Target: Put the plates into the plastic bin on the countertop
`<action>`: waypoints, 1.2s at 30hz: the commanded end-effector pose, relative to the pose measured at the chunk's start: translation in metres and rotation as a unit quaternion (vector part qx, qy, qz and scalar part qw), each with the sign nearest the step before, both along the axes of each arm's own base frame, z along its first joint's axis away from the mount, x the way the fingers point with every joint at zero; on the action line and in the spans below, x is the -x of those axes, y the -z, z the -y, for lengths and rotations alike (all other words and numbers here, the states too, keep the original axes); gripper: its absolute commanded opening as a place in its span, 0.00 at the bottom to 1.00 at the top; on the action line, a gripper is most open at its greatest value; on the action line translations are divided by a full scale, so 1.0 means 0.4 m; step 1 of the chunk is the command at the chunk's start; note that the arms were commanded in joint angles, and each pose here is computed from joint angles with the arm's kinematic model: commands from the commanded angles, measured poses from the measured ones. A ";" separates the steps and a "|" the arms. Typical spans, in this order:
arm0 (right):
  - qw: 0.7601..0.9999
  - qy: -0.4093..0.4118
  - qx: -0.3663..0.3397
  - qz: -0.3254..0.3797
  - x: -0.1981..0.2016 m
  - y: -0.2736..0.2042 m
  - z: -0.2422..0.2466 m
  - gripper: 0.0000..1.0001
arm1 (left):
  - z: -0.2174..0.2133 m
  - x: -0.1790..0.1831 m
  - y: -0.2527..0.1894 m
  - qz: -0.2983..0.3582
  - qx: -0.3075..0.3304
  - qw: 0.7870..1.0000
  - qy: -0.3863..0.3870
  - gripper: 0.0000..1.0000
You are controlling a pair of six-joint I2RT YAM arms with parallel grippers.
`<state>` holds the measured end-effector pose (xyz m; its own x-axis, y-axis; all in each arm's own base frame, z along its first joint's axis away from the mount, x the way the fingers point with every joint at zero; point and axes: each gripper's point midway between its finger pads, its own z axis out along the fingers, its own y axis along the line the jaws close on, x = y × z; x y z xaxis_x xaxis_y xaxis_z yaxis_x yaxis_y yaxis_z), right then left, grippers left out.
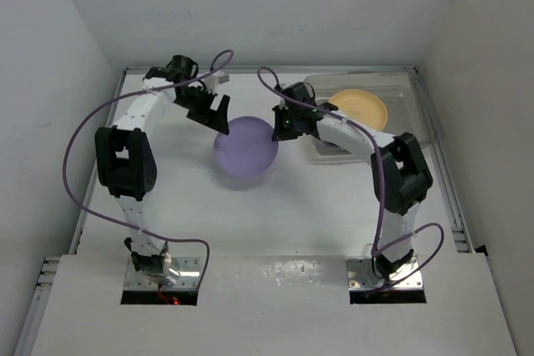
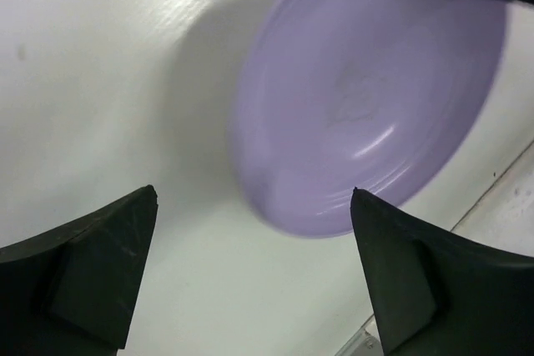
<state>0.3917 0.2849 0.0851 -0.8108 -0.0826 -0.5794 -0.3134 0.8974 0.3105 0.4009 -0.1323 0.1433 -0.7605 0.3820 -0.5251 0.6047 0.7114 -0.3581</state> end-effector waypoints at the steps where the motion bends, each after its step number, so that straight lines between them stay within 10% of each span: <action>1: 0.993 0.074 -0.048 0.082 -0.078 -0.203 0.087 0.00 | -0.077 -0.040 -0.097 0.043 -0.002 0.998 -0.052 1.00; 5: 0.980 0.135 -0.075 0.127 -0.095 -0.340 0.225 0.00 | -0.174 -0.061 -0.134 0.062 -0.010 0.993 -0.102 1.00; 16: 0.910 0.406 0.006 0.076 -0.084 -0.267 0.775 0.00 | -0.344 -0.025 -0.069 0.016 0.007 0.981 -0.192 1.00; 29: 0.902 0.432 0.008 0.019 -0.132 -0.167 0.855 0.00 | -0.410 0.004 -0.038 -0.007 0.004 0.973 -0.232 1.00; 36: 0.911 0.412 0.026 0.011 -0.152 -0.122 0.856 0.52 | -0.408 0.014 -0.037 -0.008 0.013 0.973 -0.229 1.00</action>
